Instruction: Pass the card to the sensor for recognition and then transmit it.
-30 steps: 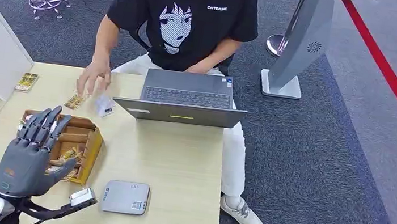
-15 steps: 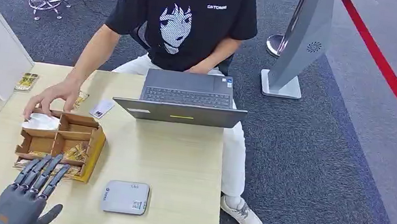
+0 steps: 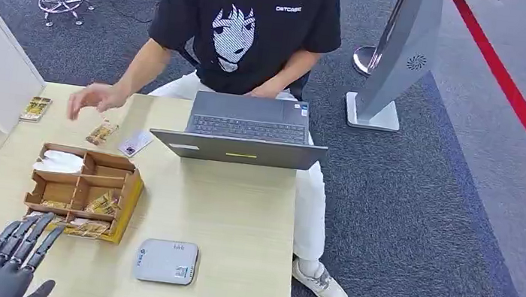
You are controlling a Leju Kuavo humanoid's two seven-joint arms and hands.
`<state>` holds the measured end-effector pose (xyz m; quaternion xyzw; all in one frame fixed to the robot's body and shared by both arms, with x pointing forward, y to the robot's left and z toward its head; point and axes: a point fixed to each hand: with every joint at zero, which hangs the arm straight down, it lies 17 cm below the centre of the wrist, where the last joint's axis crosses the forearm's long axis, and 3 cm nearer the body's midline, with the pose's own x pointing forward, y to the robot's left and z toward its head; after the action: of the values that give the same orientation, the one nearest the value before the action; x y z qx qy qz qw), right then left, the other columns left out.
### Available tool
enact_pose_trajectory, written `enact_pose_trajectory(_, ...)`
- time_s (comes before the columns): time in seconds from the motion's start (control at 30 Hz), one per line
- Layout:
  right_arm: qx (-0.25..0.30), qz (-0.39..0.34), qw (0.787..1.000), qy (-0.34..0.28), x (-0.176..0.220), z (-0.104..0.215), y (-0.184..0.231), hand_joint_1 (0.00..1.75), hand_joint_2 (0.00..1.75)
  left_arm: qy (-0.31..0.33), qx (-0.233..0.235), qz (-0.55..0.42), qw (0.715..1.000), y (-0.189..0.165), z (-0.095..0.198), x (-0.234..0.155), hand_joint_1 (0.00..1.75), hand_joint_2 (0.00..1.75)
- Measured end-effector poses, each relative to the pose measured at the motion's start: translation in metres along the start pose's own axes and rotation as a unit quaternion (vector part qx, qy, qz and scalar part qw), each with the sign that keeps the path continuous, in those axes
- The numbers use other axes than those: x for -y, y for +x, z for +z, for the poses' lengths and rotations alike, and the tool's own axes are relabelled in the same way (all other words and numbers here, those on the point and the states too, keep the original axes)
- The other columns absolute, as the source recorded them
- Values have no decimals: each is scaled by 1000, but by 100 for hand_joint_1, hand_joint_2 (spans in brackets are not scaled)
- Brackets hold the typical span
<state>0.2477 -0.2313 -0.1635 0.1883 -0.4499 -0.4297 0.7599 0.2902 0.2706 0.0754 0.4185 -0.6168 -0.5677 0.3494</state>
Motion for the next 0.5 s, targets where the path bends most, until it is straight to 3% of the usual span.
enact_pose_trajectory(0.5, -13, 16, 1000, 9, -8, -2, -6, 0, 175, -9, -4, 6, 1000, -7, -27, 13, 0, 175)
